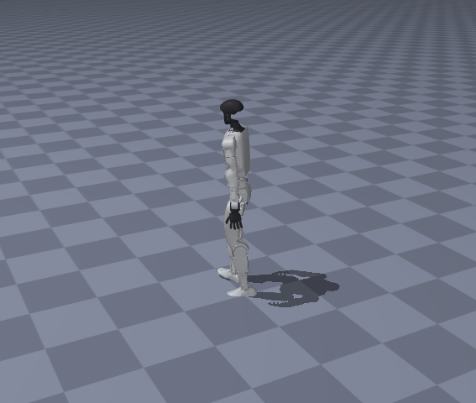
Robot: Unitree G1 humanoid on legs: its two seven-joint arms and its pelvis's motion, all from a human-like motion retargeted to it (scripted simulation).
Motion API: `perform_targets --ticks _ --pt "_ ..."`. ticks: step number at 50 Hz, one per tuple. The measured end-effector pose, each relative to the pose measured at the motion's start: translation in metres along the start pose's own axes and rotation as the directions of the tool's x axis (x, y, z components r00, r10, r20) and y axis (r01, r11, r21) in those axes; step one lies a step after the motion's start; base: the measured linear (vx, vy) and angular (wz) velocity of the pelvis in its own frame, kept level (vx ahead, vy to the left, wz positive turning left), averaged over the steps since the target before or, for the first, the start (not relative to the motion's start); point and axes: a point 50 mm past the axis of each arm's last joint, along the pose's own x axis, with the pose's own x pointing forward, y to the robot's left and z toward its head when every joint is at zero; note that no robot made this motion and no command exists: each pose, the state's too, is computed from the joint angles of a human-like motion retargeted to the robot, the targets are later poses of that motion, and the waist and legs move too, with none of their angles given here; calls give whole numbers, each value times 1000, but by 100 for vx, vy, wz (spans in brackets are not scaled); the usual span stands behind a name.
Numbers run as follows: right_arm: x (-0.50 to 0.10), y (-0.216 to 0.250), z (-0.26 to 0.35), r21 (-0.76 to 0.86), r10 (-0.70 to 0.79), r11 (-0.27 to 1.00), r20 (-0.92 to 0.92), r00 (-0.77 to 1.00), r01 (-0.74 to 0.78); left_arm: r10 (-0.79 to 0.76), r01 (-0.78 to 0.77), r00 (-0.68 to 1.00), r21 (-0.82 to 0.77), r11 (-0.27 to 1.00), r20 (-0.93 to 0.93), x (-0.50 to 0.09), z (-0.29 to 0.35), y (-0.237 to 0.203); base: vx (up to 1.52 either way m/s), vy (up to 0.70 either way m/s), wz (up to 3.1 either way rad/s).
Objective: Upper body actions
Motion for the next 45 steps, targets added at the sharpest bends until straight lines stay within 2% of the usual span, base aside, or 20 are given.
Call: perform_targets --ticks 3,7,10,18,23,28,34,40,45 --pt "-2 2 -18 -43 9 999 -59 998 -11 38 -37 999 32 999 -26 -2 -10 6 -6 2 -265" --pt "-4 -2 -28 -118 -20 993 -113 993 6 18 -20 998 -36 999 -52 -2 -20 3 -21 -4 -304" --pt "-5 -6 -29 -110 -30 994 -134 991 15 10 -15 997 -71 997 -77 -4 -30 -1 -18 -10 -280" --pt "-6 -11 -32 132 -60 988 -107 992 74 0 1 997 15 1000 -78 -2 -20 -3 -17 -16 -211" --pt "-13 -5 -65 294 -84 944 -225 971 150 2 -4 999 53 999 32 2 18 -4 0 -16 -125" --pt "-23 13 -107 446 -39 870 -360 932 209 -52 45 986 50 998 158 3 59 -24 11 -17 -17" --pt "-31 32 -131 550 13 802 -405 914 232 -122 116 965 39 993 233 2 70 -44 22 -23 15" --pt "-20 26 -100 493 14 855 -335 942 163 -79 77 989 18 997 126 3 29 -30 18 -29 -157" --pt "1 15 -13 228 24 974 -67 997 -8 -21 15 998 -108 994 -59 -2 -27 -13 10 -28 -266"
